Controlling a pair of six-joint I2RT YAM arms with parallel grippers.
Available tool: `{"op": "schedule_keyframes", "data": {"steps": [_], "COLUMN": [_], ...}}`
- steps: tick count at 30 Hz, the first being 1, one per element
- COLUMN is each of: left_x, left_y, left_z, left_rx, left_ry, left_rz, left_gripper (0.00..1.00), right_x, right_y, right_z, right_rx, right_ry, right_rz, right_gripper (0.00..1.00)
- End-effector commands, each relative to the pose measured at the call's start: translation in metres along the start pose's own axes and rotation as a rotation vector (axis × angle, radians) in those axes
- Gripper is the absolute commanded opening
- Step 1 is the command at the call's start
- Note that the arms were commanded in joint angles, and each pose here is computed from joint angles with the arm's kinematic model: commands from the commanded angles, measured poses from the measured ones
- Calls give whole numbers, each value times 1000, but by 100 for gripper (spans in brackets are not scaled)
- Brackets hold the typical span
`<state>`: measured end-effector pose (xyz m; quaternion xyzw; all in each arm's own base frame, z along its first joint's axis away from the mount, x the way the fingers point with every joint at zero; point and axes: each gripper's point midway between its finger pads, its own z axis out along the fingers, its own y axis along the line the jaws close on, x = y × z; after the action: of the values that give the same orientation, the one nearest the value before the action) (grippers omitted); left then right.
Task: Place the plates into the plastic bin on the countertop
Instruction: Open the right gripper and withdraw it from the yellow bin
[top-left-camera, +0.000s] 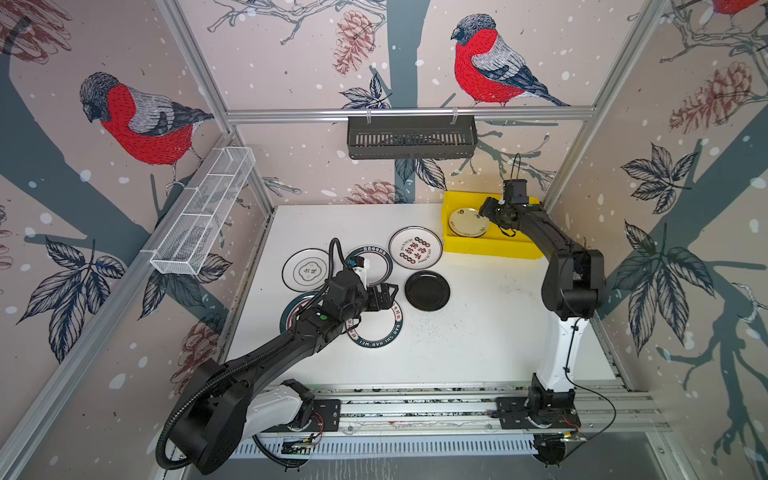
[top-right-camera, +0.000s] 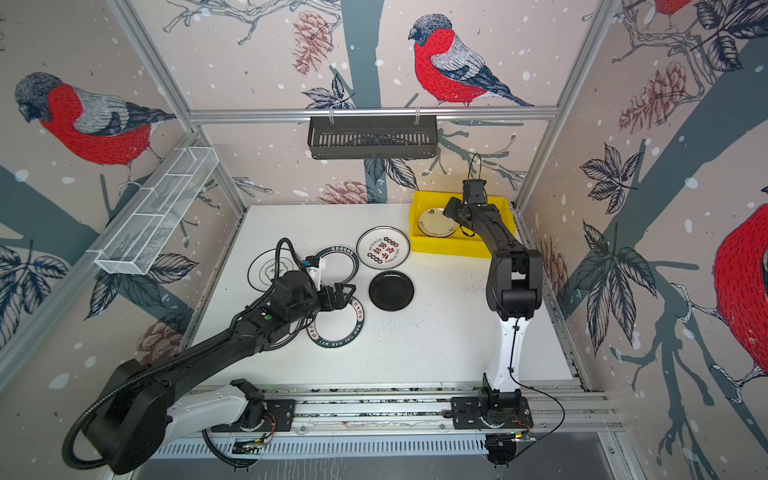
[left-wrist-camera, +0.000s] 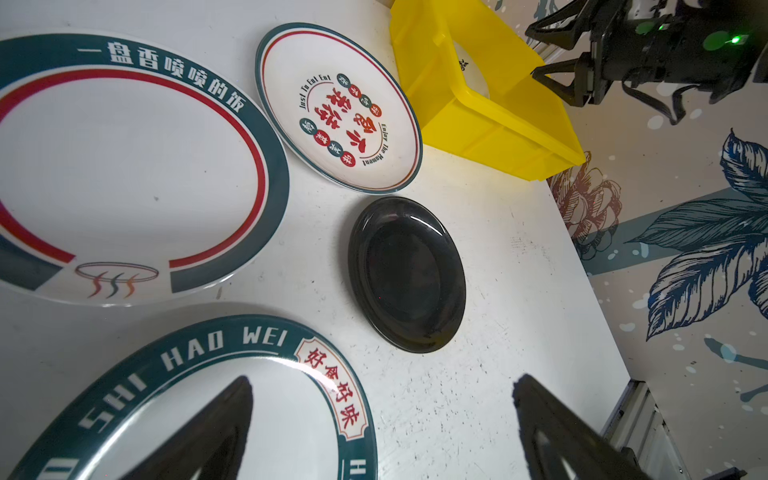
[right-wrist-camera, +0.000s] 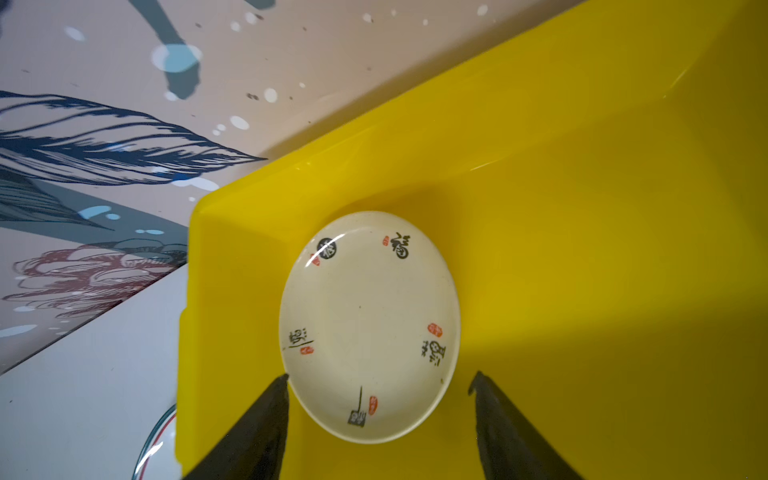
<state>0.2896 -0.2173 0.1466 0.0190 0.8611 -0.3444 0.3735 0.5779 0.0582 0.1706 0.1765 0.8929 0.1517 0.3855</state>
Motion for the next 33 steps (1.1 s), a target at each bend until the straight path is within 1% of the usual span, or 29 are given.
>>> {"op": "schedule_keyframes", "data": {"steps": [1, 6, 11, 14, 18, 19, 23, 26, 33], "left_x": [-6, -8, -4, -5, -9, -11, -13, -12, -8], "left_y": [-2, 0, 3, 5, 7, 7, 7, 7, 16], "left_z": [-4, -9, -8, -9, -15, -17, -22, -25, -33], "left_rx": [6, 8, 25, 22, 20, 19, 18, 16, -20], "left_ry": [-27, -45, -38, -36, -60, -67, -85, -87, -106], "left_rz": [16, 15, -8, -13, -9, -7, -7, -9, -19], "left_gripper": [97, 97, 97, 97, 97, 97, 97, 97, 97], "right_x": [-13, -11, 11, 31, 57, 62, 83, 102, 151], "right_y": [6, 16, 23, 31, 32, 30, 18, 14, 2], "right_z": [-31, -93, -147, -172, -204, -211, -233, -241, -236], "right_rx": [5, -42, -115, -200, -284, -289, -293, -320, -360], "right_ry": [-64, -140, -183, -181, -182, -186, -195, -171, -71], "right_rz": [-30, -31, -17, -13, -13, -15, -24, -26, 2], "right_gripper": [73, 75, 79, 83, 95, 96, 98, 99, 99]}}
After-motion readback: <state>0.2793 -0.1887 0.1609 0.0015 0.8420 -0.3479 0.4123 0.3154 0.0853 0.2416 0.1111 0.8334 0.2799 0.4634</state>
